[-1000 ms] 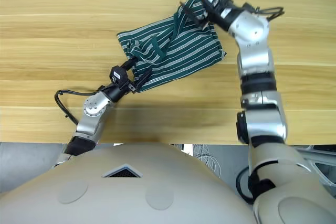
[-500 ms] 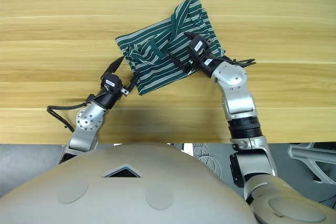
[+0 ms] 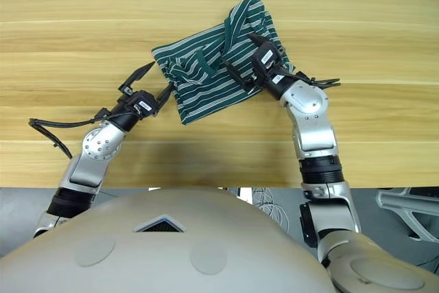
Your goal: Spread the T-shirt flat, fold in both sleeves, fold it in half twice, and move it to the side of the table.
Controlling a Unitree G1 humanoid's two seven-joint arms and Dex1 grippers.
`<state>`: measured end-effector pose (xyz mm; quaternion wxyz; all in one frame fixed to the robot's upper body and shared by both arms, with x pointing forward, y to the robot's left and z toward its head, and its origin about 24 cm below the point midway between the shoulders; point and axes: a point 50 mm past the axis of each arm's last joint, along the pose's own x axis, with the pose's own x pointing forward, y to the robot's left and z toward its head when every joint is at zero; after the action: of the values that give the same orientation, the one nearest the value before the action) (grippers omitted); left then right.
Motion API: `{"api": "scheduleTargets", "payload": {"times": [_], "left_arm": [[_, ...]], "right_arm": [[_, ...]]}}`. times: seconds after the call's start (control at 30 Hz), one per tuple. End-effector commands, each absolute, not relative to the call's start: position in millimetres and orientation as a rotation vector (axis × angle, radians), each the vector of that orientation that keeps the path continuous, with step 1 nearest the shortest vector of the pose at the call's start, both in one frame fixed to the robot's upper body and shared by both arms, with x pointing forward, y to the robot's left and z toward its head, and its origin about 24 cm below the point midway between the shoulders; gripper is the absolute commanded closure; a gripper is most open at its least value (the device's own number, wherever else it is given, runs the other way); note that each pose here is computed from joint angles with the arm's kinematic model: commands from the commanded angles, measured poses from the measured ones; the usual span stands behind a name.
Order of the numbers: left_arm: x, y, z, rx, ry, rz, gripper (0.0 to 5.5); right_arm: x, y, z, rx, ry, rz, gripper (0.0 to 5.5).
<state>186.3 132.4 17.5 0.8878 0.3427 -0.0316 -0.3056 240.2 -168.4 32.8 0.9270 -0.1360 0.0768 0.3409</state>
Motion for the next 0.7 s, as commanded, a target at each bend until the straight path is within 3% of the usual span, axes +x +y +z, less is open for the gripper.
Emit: {"api": "scheduleTargets", "payload": {"times": [0.03,0.33,0.7], "left_arm": [[188.1,129.5,12.6,0.74,-0.048,-0.689,2.48],[186.3,120.0,15.8,0.733,-0.067,-0.747,2.48],[196.9,108.7,19.8,0.753,-0.109,-0.762,2.48]], "right_arm": [[240.2,-172.0,21.5,-0.291,0.221,0.672,1.41],[235.8,-178.2,-7.8,-0.363,0.358,0.64,1.41],[230.4,-169.4,-16.5,-0.387,0.368,0.68,1.41]]}}
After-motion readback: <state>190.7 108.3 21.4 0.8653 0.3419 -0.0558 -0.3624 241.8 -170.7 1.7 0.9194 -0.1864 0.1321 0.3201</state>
